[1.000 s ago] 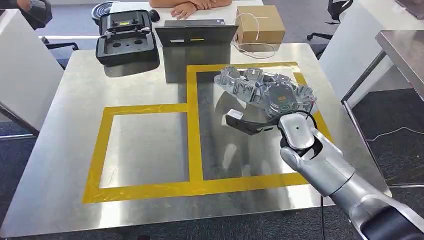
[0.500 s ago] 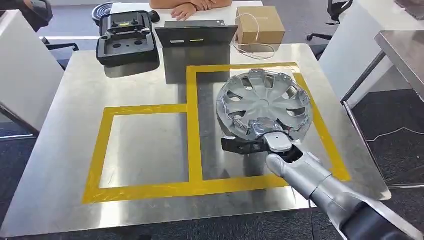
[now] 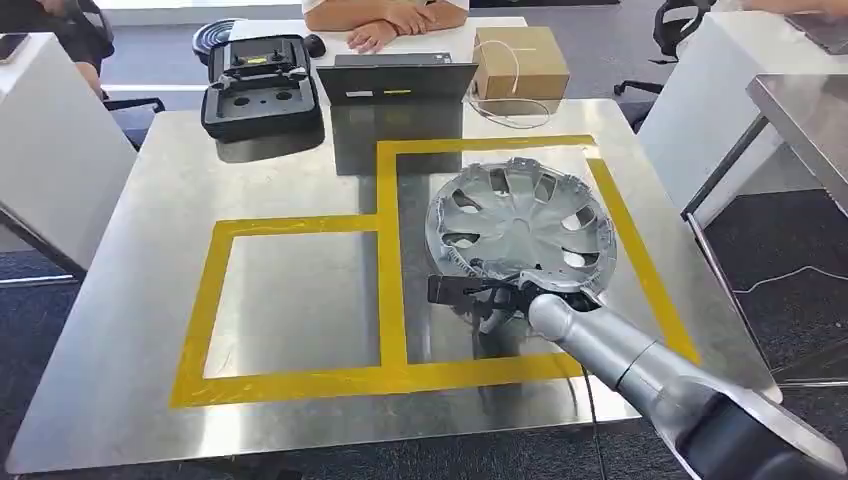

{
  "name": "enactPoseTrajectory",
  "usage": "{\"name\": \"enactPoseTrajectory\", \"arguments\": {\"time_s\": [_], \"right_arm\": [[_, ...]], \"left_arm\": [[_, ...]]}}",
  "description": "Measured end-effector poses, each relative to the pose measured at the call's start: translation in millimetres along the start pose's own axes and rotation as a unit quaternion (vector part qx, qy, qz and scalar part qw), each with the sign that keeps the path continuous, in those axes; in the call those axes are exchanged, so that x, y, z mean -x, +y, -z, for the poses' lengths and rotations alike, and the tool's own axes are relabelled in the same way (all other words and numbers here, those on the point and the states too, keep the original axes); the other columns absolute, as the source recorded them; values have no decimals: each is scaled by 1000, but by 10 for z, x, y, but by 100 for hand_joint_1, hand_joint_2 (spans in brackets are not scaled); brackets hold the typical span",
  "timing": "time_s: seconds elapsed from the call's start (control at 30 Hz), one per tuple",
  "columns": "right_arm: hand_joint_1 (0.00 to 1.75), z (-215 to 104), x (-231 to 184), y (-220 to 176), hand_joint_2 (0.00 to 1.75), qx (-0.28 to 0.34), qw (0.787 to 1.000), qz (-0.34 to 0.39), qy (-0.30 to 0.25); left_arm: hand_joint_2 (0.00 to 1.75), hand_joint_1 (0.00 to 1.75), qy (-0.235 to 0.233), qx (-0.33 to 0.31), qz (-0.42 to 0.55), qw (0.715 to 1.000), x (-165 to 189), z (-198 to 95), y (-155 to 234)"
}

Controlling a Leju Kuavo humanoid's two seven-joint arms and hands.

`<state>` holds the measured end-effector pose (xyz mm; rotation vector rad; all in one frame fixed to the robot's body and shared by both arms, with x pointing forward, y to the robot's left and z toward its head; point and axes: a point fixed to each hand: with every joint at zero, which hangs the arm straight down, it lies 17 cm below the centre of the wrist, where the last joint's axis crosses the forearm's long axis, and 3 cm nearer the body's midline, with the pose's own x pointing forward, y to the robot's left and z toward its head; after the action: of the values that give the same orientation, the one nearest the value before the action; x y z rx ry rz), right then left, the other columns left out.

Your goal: Take the parts from the cabinet and place them on the table.

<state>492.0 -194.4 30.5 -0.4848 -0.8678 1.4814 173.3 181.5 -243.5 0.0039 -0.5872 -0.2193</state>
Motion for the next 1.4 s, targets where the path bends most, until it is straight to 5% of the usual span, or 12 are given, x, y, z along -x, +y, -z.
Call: {"name": "enactPoseTrajectory", "arguments": {"time_s": [0.33,0.5,0.67,0.9,1.17,1.4], "right_arm": [[0,-42,-326,-124,175,42,998,18,-49],[0,-206,-651,-578,175,135,983,64,-106],[0,-352,-797,-749,175,165,974,73,-135],[0,-916,-682,-1580,175,376,902,137,-163],[0,-1484,-277,-1930,175,470,852,182,-142],[0,-2304,-71,-2240,175,552,789,217,-160]], "left_arm": [[175,0,0,-5,-5,1000,34,-6,48],[175,0,-1,-16,-11,1000,62,-13,97],[175,0,1,-18,-12,1000,98,-21,117],[175,0,8,-28,-13,999,171,-38,148],[175,0,11,-27,-12,999,199,-47,137],[175,0,16,-29,-15,999,260,-66,145]]}}
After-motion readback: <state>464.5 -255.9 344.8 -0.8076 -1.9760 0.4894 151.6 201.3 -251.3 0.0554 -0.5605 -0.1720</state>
